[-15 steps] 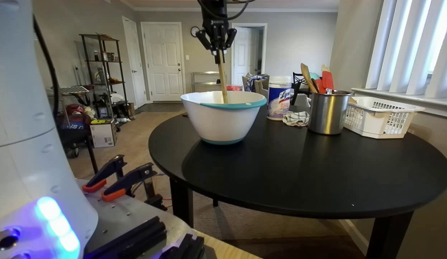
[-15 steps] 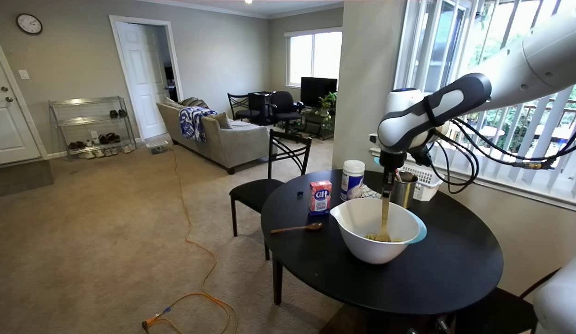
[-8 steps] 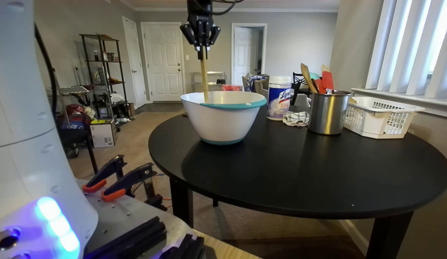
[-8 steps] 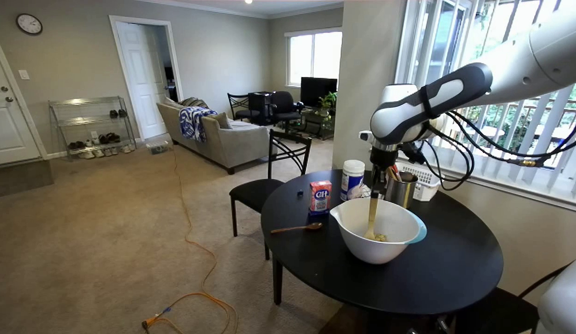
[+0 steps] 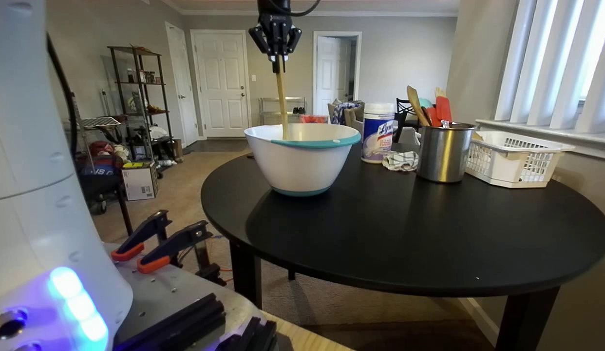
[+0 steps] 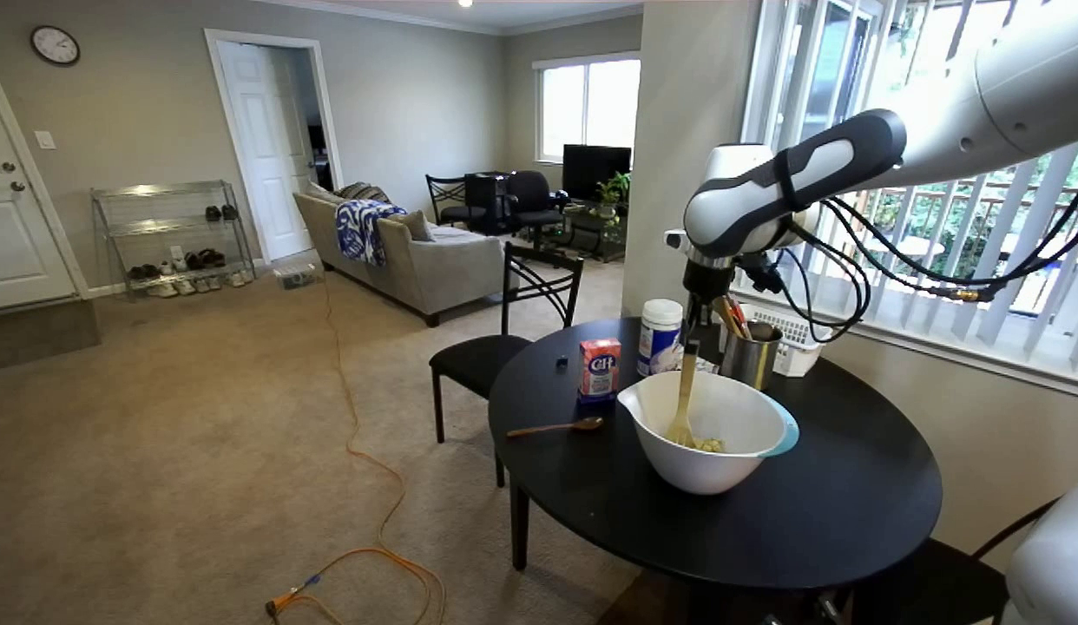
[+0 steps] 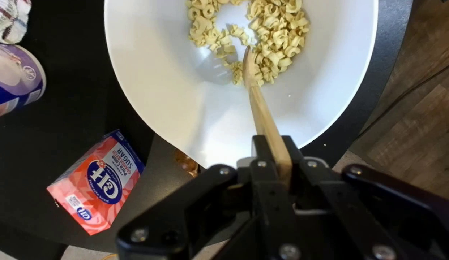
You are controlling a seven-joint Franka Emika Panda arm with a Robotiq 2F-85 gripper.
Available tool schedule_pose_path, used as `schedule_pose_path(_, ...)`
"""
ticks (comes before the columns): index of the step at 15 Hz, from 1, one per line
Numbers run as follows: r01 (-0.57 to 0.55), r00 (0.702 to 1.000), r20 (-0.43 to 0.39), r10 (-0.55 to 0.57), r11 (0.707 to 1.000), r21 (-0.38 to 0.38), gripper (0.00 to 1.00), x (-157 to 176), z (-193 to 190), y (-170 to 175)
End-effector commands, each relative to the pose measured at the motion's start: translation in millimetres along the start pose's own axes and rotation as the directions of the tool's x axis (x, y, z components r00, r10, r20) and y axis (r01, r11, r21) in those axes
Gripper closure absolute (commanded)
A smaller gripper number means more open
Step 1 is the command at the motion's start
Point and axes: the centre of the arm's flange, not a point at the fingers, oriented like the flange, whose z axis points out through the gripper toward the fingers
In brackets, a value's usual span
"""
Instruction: Stir the white bowl with the wooden spoon
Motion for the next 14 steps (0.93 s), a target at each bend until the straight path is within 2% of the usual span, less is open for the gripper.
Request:
schedule_pose_path(1,-0.051,0.999,0.019,0.051,0.998,-0.023,0.96,-6.9,-1.1,9.9)
schedule_pose_path(3,-0.073,0.997,0.024,0.074,0.997,-0.023,0.95,-15.7,1.1,12.8)
schedule_pose_path(4,-0.081,0.996,0.026,0.081,0.997,-0.018,0.70,-19.3,1.5,14.1)
schedule_pose_path(14,-0.150,0.988,0.038,0.151,0.988,-0.023,0.06,-38.8,4.6,27.3)
